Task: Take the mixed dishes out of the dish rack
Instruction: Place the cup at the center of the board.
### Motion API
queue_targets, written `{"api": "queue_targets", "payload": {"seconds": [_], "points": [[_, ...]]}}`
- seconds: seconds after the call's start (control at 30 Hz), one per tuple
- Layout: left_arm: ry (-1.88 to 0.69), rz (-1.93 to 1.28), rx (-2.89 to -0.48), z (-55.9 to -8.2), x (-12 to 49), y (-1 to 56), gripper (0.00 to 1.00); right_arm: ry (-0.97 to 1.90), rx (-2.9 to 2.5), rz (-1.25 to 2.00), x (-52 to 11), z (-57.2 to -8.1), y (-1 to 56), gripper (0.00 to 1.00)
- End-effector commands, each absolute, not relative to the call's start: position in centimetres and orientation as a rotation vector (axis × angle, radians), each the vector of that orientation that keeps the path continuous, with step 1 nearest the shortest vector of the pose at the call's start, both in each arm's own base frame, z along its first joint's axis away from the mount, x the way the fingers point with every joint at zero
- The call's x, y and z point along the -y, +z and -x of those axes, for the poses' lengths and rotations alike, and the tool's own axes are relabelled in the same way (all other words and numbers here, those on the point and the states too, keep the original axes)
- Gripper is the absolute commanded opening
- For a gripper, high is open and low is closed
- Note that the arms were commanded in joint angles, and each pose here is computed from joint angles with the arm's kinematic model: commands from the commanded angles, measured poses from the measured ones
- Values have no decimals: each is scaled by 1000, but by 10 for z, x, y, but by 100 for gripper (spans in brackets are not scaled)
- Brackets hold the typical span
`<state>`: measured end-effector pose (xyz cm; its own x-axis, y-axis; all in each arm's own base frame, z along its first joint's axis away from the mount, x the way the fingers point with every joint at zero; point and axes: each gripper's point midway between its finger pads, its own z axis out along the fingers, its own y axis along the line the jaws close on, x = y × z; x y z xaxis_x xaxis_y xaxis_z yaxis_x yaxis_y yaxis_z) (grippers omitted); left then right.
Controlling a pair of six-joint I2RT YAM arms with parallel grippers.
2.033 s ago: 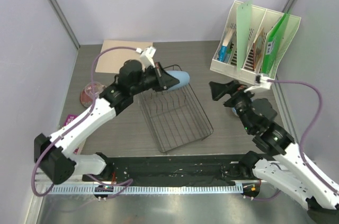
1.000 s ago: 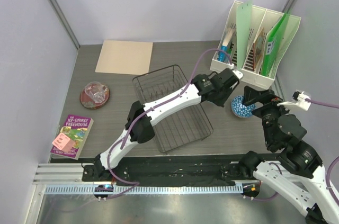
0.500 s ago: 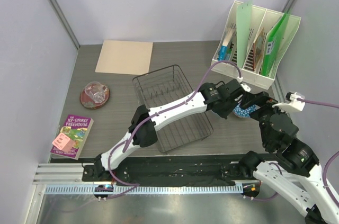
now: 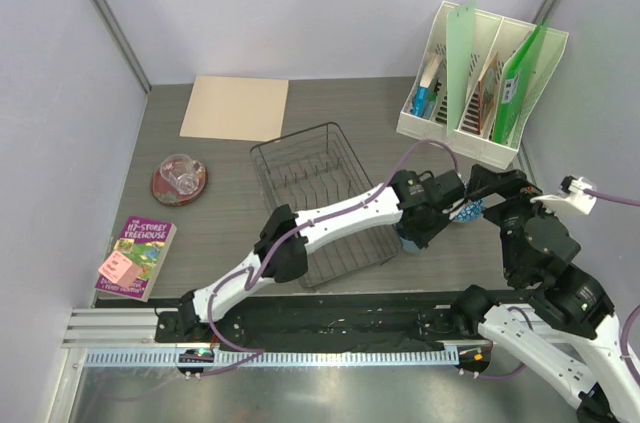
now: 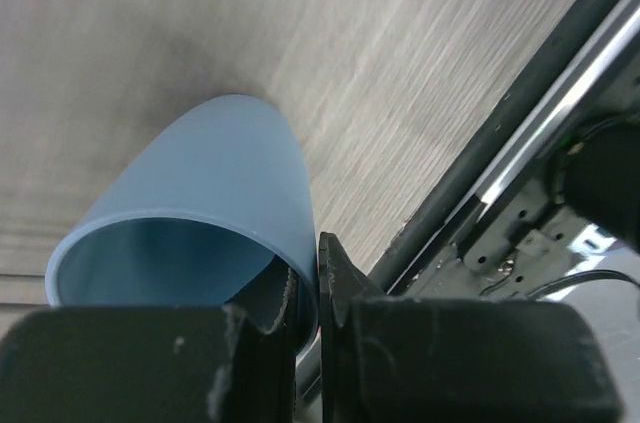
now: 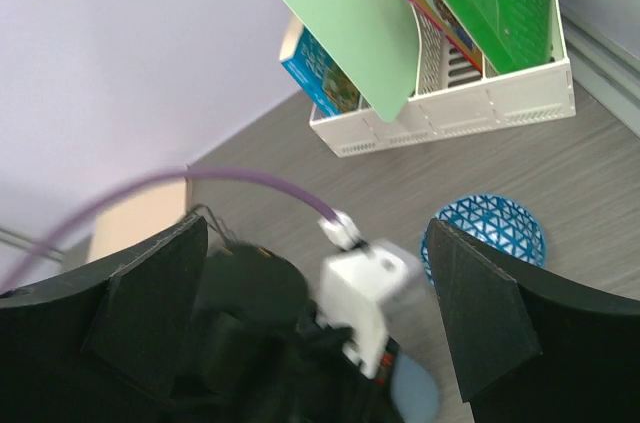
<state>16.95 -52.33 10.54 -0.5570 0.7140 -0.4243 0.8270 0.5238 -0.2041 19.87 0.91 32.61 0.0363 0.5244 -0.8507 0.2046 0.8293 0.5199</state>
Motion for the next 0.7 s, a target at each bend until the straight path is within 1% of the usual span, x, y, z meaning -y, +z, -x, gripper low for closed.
{"api": "queue_targets", "payload": {"seconds": [0.0,0.07,0.2,0.23,0.27,0.3,0.37,0.4,0.47,0.5,0.57,0.67], "points": [[-426,-1386,-2501,-149,515,82,0,354,-1398,-693,5,-191,366,96],[-369,-1401,-2500,-152,511,71,0,356,-1398,-690,5,-190,367,96],[-359,-1402,-2500,-151,512,66,0,360,-1407,-681,2,-191,364,96],[-363,-1398,-2498,-151,513,67,4,365,-1408,-678,1,-191,364,96],[-348,-1388,-2486,-155,513,69,11,363,-1412,-676,1,-191,363,96],[-335,-1373,-2470,-159,513,72,29,362,-1412,-675,1,-191,363,96],[-323,-1359,-2450,-162,512,77,41,359,-1414,-673,1,-191,363,96],[-341,-1341,-2425,-165,515,87,51,363,-1413,-674,1,-191,363,96],[-340,-1325,-2404,-168,515,94,59,362,-1414,-670,1,-191,363,96],[-345,-1311,-2385,-170,516,102,66,363,-1415,-669,0,-191,364,96],[-353,-1291,-2365,-174,518,109,72,364,-1414,-670,0,-191,364,96],[-373,-1258,-2326,-178,522,125,76,365,-1413,-668,1,-190,364,96]]}}
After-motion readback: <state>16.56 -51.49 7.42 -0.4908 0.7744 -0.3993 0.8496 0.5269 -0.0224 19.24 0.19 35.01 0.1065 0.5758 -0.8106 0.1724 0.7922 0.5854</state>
